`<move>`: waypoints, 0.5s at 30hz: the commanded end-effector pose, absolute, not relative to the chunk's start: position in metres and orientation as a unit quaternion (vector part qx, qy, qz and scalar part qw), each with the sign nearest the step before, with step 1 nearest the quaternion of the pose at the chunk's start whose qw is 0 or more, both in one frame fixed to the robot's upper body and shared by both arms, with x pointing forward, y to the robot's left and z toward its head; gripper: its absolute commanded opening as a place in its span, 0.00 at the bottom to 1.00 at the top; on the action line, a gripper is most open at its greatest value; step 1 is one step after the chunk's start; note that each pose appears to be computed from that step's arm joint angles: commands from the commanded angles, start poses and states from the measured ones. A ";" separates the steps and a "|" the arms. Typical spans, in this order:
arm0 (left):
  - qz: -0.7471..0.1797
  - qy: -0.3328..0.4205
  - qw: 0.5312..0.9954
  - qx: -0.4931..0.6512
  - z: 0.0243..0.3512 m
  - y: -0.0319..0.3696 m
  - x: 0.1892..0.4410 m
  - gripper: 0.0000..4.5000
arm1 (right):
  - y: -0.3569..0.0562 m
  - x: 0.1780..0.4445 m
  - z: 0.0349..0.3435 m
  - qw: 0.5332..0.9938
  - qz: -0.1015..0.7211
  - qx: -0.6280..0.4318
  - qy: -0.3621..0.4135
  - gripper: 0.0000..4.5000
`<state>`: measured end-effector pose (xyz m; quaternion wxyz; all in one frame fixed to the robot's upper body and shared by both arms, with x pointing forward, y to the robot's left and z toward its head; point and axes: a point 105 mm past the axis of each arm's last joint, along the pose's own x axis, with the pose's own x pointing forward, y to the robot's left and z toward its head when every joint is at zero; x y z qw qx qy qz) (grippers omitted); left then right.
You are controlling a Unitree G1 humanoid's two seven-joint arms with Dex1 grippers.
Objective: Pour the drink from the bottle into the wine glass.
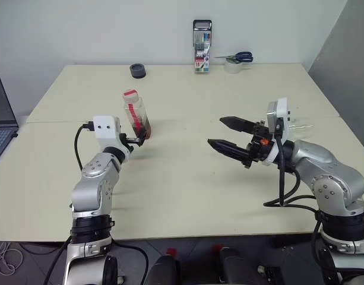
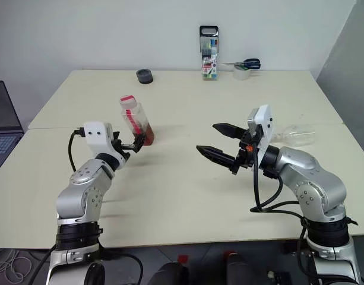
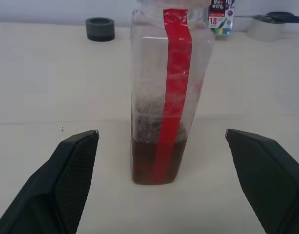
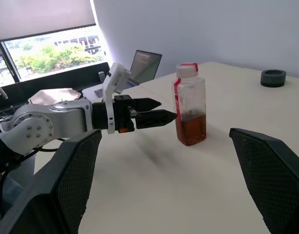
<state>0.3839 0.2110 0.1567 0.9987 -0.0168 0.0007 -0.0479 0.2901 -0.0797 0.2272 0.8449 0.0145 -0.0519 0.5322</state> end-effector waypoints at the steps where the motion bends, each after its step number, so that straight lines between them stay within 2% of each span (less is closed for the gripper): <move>1: -0.062 -0.035 0.997 -0.004 0.176 0.206 0.393 0.99 | -0.075 0.280 0.239 0.842 0.534 0.009 -0.083 1.00; 15: -0.088 -0.062 0.994 0.018 0.192 0.198 0.422 0.99 | -0.076 0.275 0.239 0.854 0.512 0.016 -0.091 1.00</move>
